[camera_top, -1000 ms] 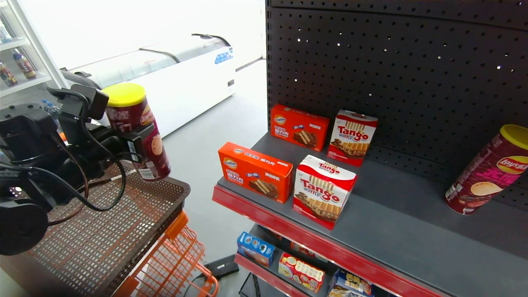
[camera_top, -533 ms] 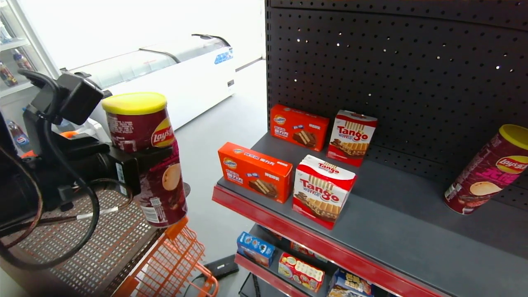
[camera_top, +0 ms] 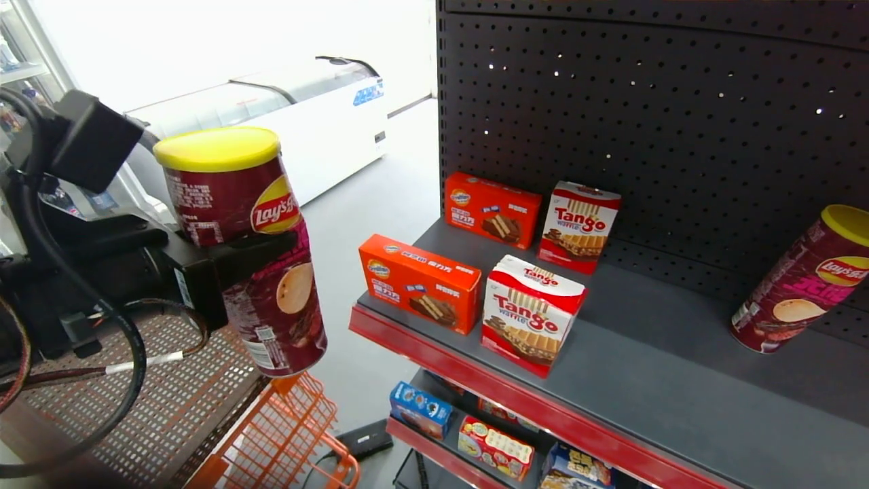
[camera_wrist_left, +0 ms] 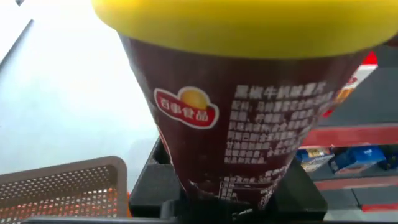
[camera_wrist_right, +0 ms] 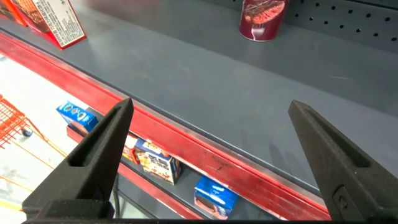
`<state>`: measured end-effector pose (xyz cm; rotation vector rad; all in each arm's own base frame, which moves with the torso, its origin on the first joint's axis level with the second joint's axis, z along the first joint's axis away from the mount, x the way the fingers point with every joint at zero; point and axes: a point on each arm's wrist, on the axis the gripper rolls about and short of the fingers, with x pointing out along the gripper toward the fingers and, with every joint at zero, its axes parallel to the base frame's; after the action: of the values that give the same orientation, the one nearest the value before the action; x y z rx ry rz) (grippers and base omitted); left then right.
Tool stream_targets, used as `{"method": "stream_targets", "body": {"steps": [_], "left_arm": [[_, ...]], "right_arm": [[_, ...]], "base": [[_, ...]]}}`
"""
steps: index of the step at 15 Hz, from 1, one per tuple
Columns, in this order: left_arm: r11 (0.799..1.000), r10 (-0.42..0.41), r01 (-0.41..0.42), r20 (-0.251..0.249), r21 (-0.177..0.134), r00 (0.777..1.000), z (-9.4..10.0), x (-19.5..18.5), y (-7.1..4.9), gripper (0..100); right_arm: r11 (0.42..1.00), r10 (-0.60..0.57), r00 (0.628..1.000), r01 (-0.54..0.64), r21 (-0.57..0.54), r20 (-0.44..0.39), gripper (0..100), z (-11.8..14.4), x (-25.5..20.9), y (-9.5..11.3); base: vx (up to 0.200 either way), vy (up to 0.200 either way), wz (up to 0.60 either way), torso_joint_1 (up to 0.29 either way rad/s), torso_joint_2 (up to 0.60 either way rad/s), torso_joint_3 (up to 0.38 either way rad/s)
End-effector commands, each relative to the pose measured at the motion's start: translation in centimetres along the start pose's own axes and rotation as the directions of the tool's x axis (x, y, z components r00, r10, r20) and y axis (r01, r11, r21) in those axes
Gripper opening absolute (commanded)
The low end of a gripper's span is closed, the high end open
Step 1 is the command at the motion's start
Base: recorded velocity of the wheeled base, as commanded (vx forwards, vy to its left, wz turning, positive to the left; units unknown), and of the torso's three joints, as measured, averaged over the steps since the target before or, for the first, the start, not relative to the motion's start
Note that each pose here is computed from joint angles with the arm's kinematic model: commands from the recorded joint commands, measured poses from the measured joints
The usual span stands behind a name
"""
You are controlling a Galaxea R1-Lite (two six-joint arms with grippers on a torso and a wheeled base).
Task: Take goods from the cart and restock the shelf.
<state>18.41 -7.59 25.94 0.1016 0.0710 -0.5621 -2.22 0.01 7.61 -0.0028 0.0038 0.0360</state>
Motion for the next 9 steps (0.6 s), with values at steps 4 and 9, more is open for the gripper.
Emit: {"method": "stream_targets", "body": {"steps": [4, 9], "left_arm": [[0.992, -0.127, 0.127, 0.007, 0.008, 0.992, -1.0, 1.0, -1.0, 0], [0.978, -0.21, 0.21, 0.011, 0.008, 0.978, -1.1, 1.3, -2.0, 0]], "right_arm": [[1.0, 0.001, 1.0, -0.001, 0.0, -0.001, 100, 0.0, 0.0, 0.0], [1.0, 0.001, 1.0, -0.001, 0.0, 0.001, 100, 0.0, 0.0, 0.0]], "base": [[0.0, 0.0, 0.0, 0.0, 0.0, 0.0], [0.0, 0.0, 0.0, 0.0, 0.0, 0.0]]}}
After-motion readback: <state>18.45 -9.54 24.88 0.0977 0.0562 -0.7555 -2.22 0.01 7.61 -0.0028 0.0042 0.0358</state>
